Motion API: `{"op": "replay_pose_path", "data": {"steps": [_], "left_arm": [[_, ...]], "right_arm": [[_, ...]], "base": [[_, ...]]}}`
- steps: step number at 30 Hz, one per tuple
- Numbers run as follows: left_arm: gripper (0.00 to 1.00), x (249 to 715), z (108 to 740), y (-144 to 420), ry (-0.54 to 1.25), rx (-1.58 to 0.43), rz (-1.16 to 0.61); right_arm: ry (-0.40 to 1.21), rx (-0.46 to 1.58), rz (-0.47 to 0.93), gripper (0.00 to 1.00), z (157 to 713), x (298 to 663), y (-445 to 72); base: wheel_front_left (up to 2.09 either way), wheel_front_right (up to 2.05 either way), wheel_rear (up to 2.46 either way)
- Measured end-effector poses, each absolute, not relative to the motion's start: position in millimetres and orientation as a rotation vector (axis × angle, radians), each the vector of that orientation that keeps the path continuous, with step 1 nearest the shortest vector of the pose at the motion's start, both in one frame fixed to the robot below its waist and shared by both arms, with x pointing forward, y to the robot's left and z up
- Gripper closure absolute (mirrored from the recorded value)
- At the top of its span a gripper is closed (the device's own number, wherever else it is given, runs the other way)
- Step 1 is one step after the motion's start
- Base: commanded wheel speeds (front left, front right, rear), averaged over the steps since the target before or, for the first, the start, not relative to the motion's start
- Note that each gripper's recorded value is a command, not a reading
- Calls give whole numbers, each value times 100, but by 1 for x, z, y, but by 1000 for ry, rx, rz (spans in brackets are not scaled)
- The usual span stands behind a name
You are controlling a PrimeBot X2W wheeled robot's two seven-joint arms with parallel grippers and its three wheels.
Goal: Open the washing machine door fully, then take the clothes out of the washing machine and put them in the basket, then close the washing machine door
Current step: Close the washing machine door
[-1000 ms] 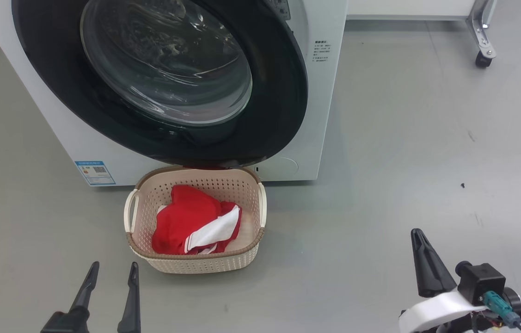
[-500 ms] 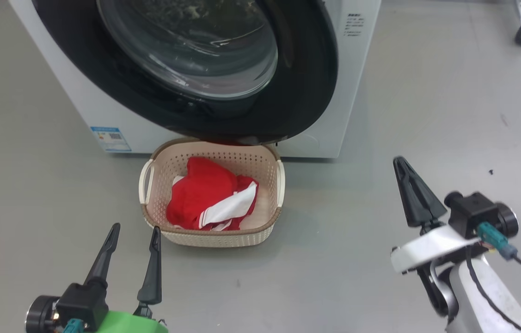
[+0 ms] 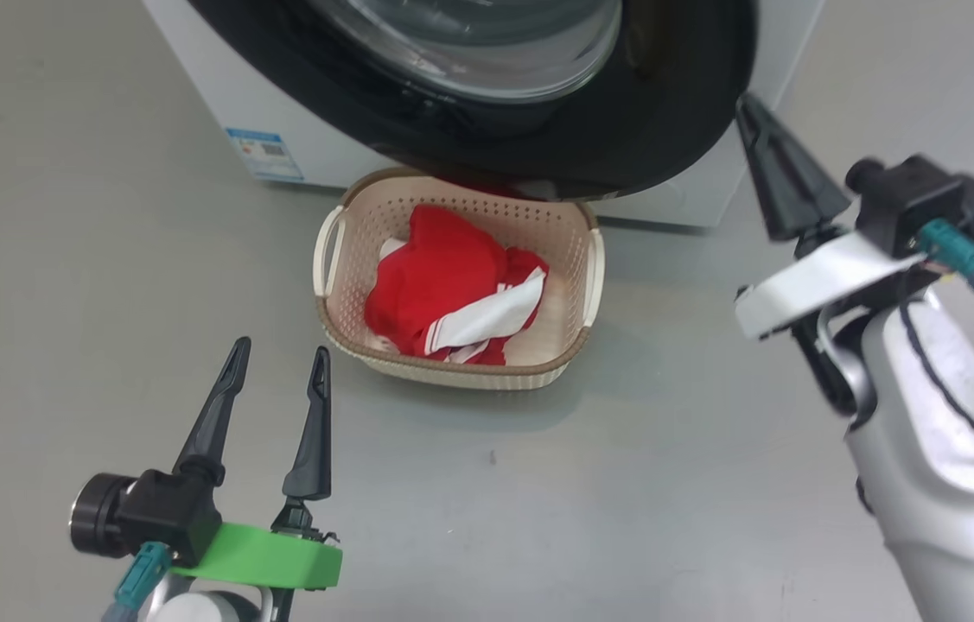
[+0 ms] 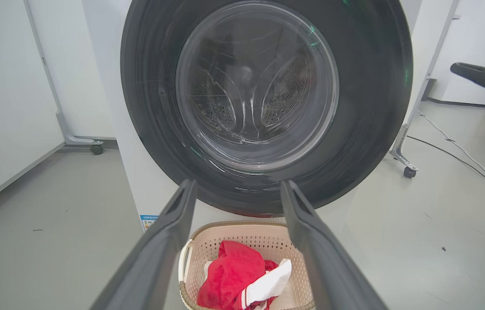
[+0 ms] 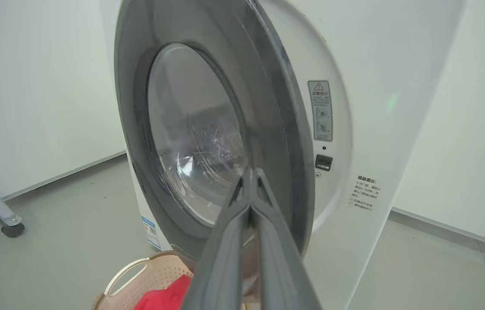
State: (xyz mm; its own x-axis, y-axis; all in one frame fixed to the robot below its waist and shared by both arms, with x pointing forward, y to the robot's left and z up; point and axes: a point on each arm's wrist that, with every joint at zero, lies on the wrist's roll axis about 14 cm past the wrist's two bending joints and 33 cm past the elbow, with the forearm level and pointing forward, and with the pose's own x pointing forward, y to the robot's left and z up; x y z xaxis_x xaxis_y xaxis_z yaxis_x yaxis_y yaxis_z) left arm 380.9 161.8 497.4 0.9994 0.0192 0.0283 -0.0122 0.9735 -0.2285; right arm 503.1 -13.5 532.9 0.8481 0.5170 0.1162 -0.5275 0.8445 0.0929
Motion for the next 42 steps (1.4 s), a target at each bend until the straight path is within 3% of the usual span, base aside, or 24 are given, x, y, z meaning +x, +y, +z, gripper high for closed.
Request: {"op": "replay_pose_path", "data": {"steps": [10,24,42], "left_arm": [[0,387,479,182,14,-206,80],[0,383,463,199,62,-188,146],[0,394,461,203,63,-178,155]], "right_arm": [[-82,122,594,100,521,557,8],[-48,188,625,100,511,581,32],[-76,139,588,100,523,631,20]], "base": [[0,0,0],[0,0,0],[0,0,0]]}}
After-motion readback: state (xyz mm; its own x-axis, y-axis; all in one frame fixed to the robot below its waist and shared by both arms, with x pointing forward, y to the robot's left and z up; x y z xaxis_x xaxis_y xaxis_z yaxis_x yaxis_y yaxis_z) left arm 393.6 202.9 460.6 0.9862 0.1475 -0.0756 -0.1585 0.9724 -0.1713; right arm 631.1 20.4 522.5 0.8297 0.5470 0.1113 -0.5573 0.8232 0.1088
